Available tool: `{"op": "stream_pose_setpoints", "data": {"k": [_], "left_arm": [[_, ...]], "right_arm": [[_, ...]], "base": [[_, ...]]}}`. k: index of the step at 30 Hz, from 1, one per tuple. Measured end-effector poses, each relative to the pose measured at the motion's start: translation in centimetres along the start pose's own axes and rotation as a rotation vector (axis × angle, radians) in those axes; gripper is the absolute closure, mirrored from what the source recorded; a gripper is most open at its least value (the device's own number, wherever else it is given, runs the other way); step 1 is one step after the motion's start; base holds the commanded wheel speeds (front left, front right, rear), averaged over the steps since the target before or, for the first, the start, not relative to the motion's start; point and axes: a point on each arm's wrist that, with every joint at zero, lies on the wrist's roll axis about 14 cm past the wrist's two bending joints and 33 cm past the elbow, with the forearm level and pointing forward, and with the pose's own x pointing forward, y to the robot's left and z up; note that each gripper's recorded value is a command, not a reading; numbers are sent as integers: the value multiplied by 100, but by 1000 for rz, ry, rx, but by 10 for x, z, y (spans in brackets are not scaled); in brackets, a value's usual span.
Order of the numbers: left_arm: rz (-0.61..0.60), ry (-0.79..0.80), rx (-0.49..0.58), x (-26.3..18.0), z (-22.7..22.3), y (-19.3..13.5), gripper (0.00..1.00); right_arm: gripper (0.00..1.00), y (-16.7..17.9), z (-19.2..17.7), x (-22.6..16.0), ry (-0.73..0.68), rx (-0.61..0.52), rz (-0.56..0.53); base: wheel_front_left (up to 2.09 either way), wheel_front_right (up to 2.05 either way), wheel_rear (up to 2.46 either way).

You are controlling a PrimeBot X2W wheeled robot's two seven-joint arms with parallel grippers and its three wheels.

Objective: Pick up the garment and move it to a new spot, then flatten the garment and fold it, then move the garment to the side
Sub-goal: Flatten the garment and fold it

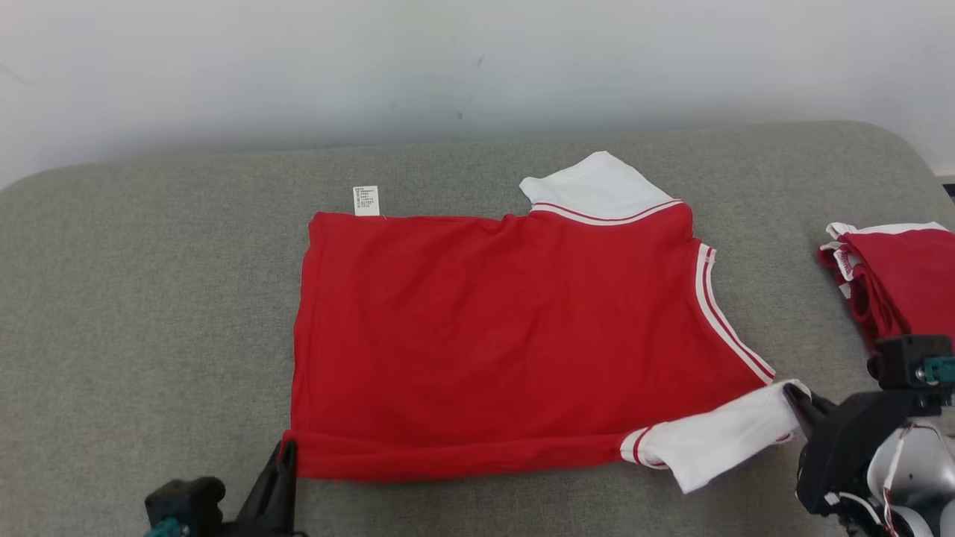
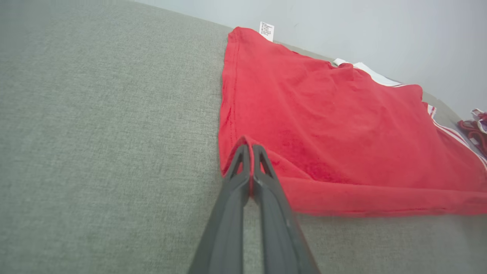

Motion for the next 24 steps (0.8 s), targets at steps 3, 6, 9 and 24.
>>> {"op": "stream_pose_setpoints", "data": {"k": [3, 6, 9, 24], "left_arm": [[-12, -2, 5, 13, 8, -4, 100], [-19, 0, 12, 25, 13, -6, 100], [-16, 14, 19, 35, 13, -5, 100], [31, 61, 45, 73, 5, 7, 100]], "right_arm": [[100, 2, 14, 11, -20, -35, 14], [100, 4, 26, 24, -33, -81, 25], [100, 10, 38, 36, -58, -127, 45], [100, 13, 73, 77, -169, -212, 64]], "base": [[0, 0, 0], [0, 0, 0], [0, 0, 0], [0, 0, 0]]}}
